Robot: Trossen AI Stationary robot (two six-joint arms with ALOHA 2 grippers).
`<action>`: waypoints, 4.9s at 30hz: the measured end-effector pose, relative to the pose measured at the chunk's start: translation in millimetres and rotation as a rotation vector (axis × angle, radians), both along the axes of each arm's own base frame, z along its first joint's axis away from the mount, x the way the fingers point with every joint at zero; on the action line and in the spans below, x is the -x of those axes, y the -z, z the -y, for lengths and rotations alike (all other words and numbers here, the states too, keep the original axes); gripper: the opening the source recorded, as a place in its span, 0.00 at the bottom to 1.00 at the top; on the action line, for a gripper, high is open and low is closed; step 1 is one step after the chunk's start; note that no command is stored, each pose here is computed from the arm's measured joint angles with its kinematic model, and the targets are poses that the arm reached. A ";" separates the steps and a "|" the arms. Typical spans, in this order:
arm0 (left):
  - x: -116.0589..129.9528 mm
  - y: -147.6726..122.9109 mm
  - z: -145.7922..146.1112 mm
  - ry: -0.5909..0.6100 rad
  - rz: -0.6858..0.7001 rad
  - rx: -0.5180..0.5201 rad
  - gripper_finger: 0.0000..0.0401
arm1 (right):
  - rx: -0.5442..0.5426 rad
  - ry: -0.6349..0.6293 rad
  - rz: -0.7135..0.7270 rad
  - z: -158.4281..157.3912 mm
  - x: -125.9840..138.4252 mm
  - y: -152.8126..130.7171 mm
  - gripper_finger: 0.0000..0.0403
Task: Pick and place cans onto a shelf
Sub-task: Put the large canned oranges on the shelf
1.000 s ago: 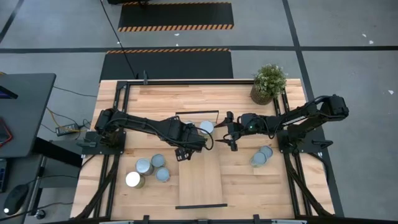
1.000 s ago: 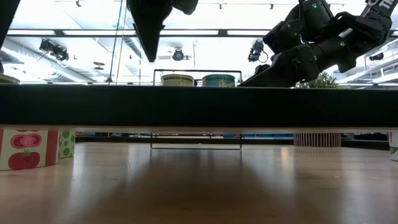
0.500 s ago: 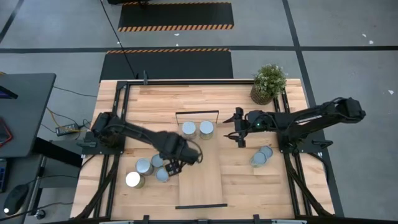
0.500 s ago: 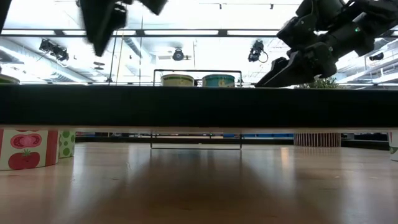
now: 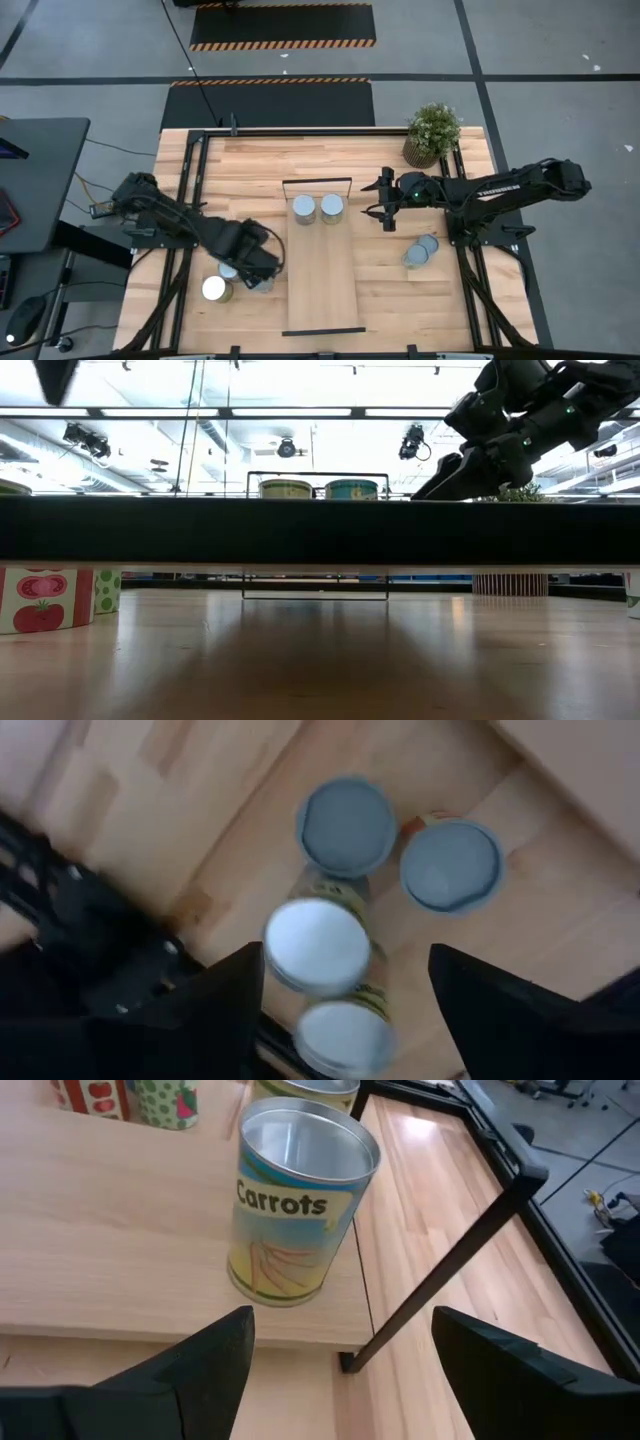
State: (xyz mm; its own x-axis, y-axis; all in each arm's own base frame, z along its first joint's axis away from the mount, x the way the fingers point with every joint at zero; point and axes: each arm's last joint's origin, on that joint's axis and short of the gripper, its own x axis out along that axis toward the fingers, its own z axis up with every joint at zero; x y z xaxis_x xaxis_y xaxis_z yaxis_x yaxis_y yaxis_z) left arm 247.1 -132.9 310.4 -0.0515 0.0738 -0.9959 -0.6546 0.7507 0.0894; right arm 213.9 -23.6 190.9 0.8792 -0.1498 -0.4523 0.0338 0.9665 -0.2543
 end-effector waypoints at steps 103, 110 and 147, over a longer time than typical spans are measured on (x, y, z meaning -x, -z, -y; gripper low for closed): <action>75.2 120.5 81.2 -0.388 -0.004 -0.064 0.79 | -0.035 -0.104 0.072 -3.0 -3.1 -6.0 0.78; 73.4 120.6 80.8 -0.385 0.001 -0.057 0.79 | -0.034 -0.103 0.074 -2.9 -3.2 -6.2 0.78; 53.2 120.2 96.5 -0.314 0.287 0.077 0.79 | -0.016 -0.104 0.404 -2.5 -10.4 -37.3 0.78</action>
